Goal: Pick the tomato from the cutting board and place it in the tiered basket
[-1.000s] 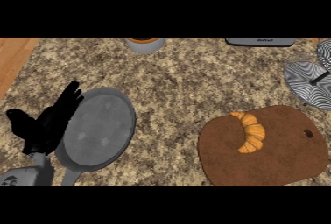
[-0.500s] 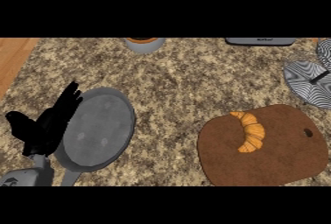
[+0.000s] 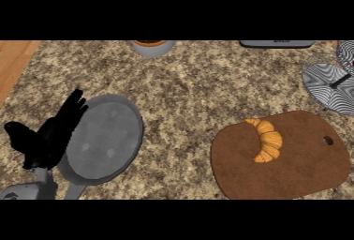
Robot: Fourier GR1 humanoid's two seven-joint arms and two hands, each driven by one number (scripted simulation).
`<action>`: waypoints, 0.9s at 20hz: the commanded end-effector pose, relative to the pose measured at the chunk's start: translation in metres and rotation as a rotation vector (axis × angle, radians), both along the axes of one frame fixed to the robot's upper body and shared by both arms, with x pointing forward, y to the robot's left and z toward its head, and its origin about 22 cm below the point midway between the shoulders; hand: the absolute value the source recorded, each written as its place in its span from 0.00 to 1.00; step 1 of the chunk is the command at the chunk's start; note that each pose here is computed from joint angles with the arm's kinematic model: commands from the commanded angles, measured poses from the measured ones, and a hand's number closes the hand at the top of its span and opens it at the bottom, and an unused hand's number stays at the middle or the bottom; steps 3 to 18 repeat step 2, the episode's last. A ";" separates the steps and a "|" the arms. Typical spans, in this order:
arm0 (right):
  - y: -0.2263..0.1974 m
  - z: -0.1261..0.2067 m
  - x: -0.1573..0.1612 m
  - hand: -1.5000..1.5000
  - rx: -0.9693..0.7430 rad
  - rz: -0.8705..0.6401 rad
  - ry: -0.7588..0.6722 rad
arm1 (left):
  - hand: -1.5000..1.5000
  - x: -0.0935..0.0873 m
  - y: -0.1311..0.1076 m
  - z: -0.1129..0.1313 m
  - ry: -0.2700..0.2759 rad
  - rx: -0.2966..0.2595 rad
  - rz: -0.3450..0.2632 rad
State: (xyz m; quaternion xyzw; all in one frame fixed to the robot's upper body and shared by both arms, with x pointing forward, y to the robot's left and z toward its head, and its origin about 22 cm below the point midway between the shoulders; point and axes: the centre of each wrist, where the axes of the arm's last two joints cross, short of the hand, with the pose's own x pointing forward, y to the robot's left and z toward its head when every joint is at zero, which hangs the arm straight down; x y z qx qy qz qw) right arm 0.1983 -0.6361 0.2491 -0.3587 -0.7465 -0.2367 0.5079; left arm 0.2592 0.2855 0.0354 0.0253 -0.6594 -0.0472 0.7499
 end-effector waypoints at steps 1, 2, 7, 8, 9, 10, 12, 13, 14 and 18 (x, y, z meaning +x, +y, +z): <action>-0.010 -0.004 -0.024 0.00 -0.015 -0.009 0.020 | 0.50 -0.003 0.006 0.002 -0.013 0.013 0.004; -0.009 -0.003 -0.023 0.00 -0.043 0.006 0.000 | 0.50 0.005 0.002 0.007 0.005 0.006 -0.003; -0.009 -0.003 -0.023 0.00 -0.043 0.006 0.000 | 0.50 0.005 0.002 0.007 0.005 0.006 -0.003; -0.009 -0.003 -0.023 0.00 -0.043 0.006 0.000 | 0.50 0.005 0.002 0.007 0.005 0.006 -0.003; -0.009 -0.003 -0.023 0.00 -0.043 0.006 0.000 | 0.50 0.005 0.002 0.007 0.005 0.006 -0.003; -0.009 -0.003 -0.023 0.00 -0.043 0.006 0.000 | 0.50 0.005 0.002 0.007 0.005 0.006 -0.003; -0.009 -0.003 -0.023 0.00 -0.043 0.006 0.000 | 0.50 0.005 0.002 0.007 0.005 0.006 -0.003; -0.009 -0.003 -0.023 0.00 -0.043 0.006 0.000 | 0.50 0.005 0.002 0.007 0.005 0.006 -0.003; -0.009 -0.003 -0.023 0.00 -0.043 0.006 0.000 | 0.50 0.005 0.002 0.007 0.005 0.006 -0.003; -0.009 -0.003 -0.023 0.00 -0.043 0.006 0.000 | 0.50 0.005 0.002 0.007 0.005 0.006 -0.003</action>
